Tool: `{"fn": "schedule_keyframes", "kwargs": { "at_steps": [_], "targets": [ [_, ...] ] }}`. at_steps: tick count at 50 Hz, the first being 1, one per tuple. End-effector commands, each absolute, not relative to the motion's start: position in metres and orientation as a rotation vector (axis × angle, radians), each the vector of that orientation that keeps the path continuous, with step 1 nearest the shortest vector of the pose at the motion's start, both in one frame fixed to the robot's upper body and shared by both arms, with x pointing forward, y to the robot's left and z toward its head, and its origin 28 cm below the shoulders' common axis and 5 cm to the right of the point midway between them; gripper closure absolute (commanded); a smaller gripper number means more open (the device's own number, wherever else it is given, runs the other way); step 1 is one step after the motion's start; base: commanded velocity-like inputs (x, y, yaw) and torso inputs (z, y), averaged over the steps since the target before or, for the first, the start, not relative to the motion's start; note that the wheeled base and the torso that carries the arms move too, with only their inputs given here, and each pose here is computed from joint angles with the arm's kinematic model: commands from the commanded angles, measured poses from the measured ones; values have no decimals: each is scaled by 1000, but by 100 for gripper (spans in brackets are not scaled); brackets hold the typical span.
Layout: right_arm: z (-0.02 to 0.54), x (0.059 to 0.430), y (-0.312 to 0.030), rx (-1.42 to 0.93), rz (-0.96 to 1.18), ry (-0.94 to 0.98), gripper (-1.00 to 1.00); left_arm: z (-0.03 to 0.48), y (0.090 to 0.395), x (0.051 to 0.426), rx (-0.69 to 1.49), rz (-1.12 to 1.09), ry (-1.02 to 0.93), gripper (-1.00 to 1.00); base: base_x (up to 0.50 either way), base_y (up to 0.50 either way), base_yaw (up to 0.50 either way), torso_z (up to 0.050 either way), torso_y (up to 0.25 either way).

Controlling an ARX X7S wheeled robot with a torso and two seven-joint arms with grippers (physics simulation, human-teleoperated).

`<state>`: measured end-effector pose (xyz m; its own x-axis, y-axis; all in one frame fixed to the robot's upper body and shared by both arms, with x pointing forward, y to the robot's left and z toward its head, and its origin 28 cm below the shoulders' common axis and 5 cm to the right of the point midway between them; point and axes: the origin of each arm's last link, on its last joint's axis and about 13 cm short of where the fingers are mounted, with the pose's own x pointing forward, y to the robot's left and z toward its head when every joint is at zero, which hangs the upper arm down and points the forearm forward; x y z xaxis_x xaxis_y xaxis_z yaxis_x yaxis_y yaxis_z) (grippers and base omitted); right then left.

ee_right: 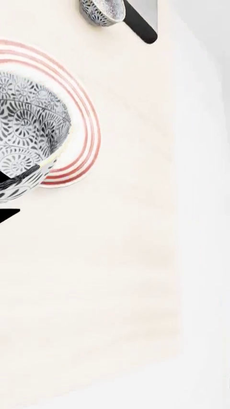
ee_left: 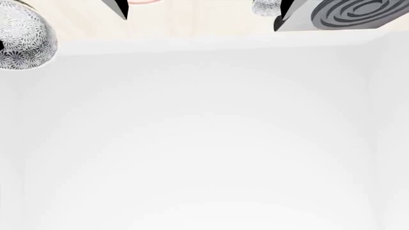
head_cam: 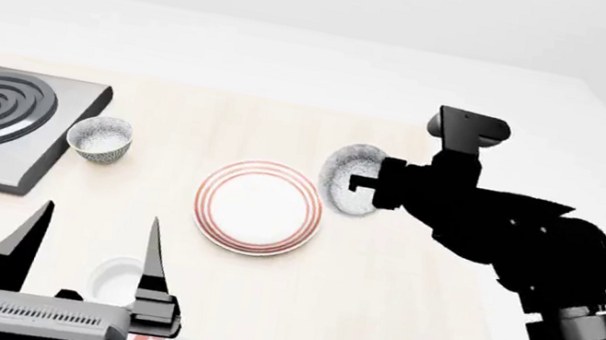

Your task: Pick the akita bowl next to the cookies box and place it on the plate.

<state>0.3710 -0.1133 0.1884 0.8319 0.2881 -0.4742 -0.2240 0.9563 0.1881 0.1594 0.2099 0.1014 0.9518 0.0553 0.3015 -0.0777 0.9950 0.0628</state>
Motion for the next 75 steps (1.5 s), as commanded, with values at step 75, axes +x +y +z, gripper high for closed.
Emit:
{"fn": "schedule_keyframes", "kwargs": {
  "at_steps": [75],
  "targets": [
    [173, 396, 0, 247, 408, 498, 100, 103, 207, 157, 23, 24, -356, -100, 0, 0, 0, 0, -68]
  ]
}}
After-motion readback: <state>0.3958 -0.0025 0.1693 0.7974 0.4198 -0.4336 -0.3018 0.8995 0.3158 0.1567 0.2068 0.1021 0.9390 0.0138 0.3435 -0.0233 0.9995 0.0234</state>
